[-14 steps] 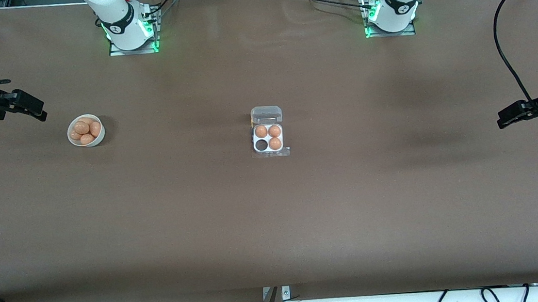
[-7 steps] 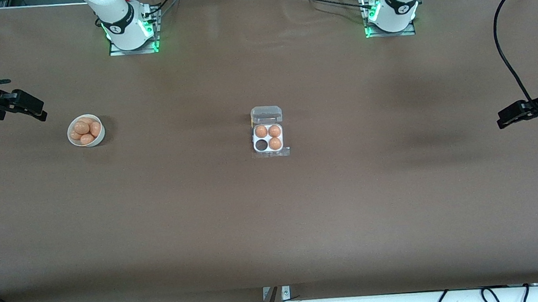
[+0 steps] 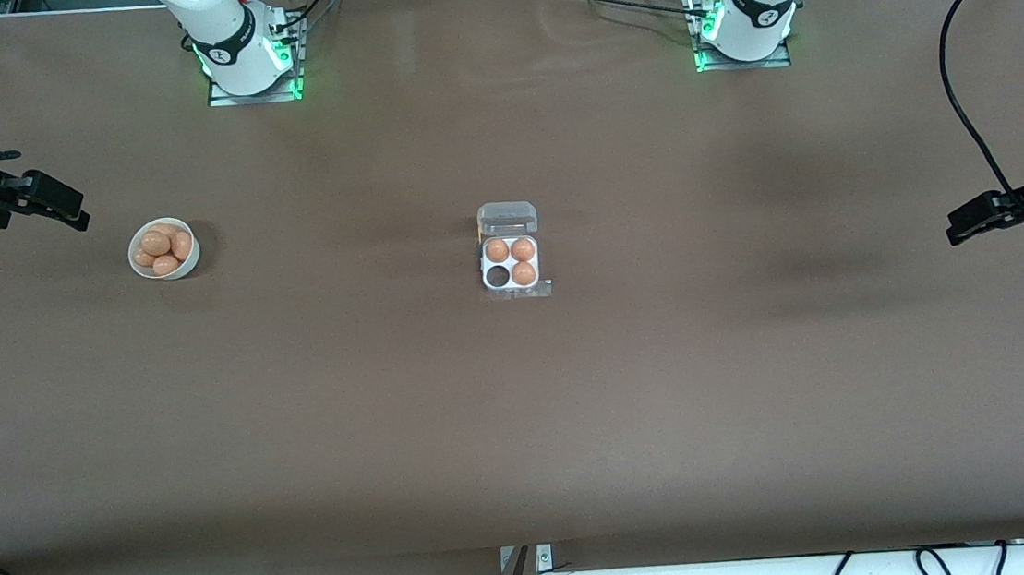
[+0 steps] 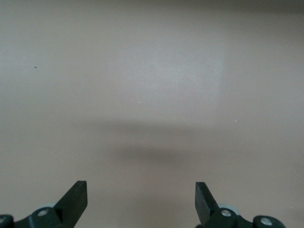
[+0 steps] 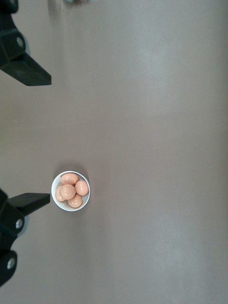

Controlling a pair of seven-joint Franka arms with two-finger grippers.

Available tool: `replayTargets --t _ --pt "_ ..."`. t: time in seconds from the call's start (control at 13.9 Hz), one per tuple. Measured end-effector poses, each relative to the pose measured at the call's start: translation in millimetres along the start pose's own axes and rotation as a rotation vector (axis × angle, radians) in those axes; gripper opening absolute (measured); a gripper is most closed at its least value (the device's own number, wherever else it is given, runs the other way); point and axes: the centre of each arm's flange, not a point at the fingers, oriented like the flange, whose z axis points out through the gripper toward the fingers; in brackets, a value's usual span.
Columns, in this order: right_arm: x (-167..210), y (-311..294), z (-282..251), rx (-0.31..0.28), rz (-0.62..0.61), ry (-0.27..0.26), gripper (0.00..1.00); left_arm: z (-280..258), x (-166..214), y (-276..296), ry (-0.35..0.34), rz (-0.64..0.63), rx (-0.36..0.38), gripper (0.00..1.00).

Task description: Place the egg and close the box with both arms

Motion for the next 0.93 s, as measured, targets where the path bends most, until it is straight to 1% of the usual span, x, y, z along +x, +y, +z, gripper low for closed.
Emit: replayTargets --t 0.29,0.5,0.93 --pt "0.0 0.0 0.0 0.000 0.000 0.000 1.00 0.1 0.0 -1.2 0.000 -0.002 0.000 1.00" --pt "0.0 0.0 0.0 0.000 0.000 0.000 1.00 2.1 -2.3 -4.5 -0.023 -0.007 0.002 1.00" --pt "0.0 0.0 0.0 0.000 0.000 0.000 1.00 2.8 -5.2 -5.3 -0.046 -0.008 0.003 1.00"
